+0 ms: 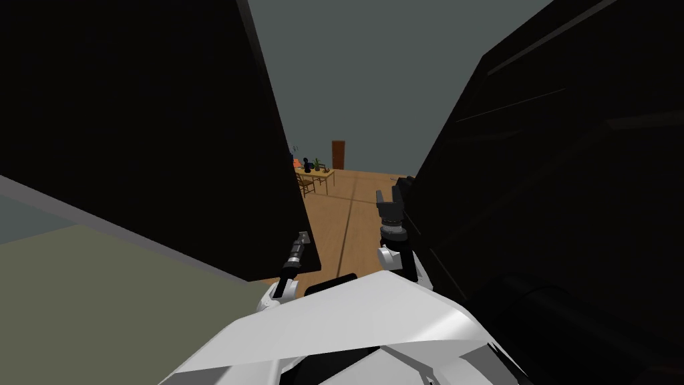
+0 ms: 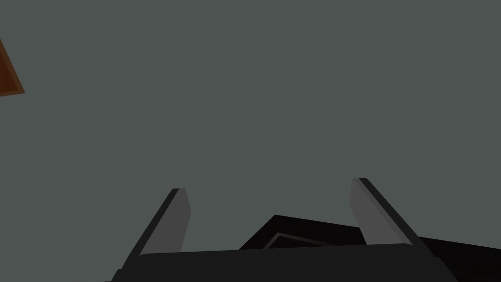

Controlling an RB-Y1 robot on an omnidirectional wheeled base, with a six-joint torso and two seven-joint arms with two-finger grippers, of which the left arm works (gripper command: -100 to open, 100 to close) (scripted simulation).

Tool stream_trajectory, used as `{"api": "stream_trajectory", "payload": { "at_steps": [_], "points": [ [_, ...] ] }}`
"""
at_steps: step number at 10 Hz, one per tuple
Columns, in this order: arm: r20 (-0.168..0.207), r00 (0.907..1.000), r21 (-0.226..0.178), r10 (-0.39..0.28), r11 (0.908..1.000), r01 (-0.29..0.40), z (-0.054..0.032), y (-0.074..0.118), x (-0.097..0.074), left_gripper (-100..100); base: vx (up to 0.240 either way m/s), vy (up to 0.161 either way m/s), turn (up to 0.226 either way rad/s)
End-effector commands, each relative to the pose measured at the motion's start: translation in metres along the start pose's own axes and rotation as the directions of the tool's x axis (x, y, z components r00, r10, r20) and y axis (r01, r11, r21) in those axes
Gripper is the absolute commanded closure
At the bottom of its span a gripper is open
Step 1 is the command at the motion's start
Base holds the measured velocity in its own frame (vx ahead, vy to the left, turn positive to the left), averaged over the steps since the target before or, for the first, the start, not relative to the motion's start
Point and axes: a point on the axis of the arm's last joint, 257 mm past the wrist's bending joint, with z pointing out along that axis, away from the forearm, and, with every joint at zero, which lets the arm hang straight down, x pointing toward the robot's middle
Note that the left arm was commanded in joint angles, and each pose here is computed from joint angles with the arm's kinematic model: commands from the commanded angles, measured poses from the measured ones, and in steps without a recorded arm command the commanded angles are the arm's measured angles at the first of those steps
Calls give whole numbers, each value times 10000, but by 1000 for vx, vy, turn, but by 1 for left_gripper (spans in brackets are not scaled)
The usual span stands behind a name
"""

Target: Push the door open

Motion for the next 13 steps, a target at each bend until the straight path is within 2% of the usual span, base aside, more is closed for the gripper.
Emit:
{"api": "stream_trajectory", "payload": {
  "at_steps": [1,2,3,9,10,13],
  "points": [
    [9,10000,33,-8,10000,8,4,-11,-6,100,-7,0,3],
    [9,10000,33,-8,10000,8,4,-11,-6,100,0,0,0],
    [184,9998,-43,77,10000,-76,-15,13,-118,100,80,-50,31],
    [830,9962,-75,249,9997,-243,-43,6,-479,100,170,-58,34],
    [830,9962,-75,249,9997,-243,-43,6,-479,100,132,-43,19],
    [1335,9906,-91,303,9995,-294,-72,-3,-724,100,164,-49,82]
  ]
}}
